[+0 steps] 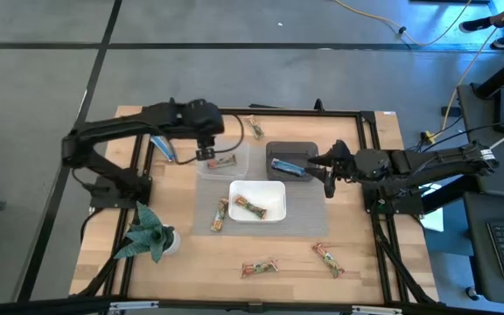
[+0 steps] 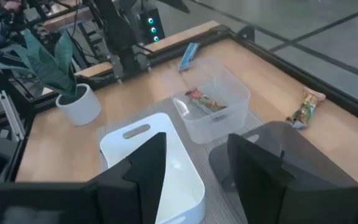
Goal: Pick and place Granola Bars by type
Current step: Put the blue granola bar into the black bin
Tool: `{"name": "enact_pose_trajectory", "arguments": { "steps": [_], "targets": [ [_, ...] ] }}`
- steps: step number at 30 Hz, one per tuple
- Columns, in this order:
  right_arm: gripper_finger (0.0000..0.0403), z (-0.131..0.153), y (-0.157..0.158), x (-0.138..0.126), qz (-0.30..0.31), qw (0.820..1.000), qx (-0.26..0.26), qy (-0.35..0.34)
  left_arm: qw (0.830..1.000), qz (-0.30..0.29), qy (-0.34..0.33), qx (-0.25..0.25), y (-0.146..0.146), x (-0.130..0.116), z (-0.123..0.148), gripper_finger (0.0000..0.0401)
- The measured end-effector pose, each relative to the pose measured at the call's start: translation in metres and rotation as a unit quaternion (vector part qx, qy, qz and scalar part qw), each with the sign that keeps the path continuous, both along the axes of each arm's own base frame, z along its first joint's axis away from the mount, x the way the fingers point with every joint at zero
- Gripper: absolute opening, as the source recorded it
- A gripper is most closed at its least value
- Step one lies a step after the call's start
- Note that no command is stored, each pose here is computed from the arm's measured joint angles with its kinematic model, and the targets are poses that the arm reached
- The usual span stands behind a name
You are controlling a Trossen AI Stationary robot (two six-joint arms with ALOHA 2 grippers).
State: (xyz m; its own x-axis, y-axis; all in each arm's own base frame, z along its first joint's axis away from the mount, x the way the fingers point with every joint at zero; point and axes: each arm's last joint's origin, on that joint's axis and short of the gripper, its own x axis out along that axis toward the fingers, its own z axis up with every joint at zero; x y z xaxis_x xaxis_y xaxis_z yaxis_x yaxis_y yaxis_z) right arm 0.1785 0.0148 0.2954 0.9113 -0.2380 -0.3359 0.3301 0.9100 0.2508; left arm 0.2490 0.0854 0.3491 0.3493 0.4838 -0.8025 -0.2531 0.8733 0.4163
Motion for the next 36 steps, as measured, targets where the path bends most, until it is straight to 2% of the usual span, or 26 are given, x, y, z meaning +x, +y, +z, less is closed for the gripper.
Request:
{"name": "enact_pose_trajectory", "arguments": {
  "steps": [5,11,18,25,31,36],
  "targets": [
    [0.0174,0.001,0.000,0.000,0.000,1.000,0.001,-0.006,0.998,0.019,-0.058,-0.011,-0.007,-0.020,0.019,0.0172],
    [0.0174,0.001,0.000,0.000,0.000,1.000,0.001,-0.006,0.996,0.006,-0.081,-0.033,-0.011,-0.030,0.026,0.0176],
    [0.0174,0.001,0.000,0.000,0.003,1.000,-0.009,-0.002,0.998,0.009,-0.058,-0.037,-0.012,-0.033,0.024,0.0225],
    [0.0174,0.001,0.000,0.000,0.008,1.000,-0.023,0.002,0.999,0.031,0.006,-0.022,-0.009,-0.044,0.019,0.0279],
    [0.0174,0.001,0.000,0.000,0.009,1.000,-0.024,0.002,0.998,0.059,-0.006,-0.031,-0.006,-0.045,0.019,0.0287],
    [0.0174,0.001,0.000,0.000,0.010,1.000,-0.029,0.004,0.999,0.039,0.003,-0.030,-0.006,-0.045,0.018,0.0284]
  ]
}}
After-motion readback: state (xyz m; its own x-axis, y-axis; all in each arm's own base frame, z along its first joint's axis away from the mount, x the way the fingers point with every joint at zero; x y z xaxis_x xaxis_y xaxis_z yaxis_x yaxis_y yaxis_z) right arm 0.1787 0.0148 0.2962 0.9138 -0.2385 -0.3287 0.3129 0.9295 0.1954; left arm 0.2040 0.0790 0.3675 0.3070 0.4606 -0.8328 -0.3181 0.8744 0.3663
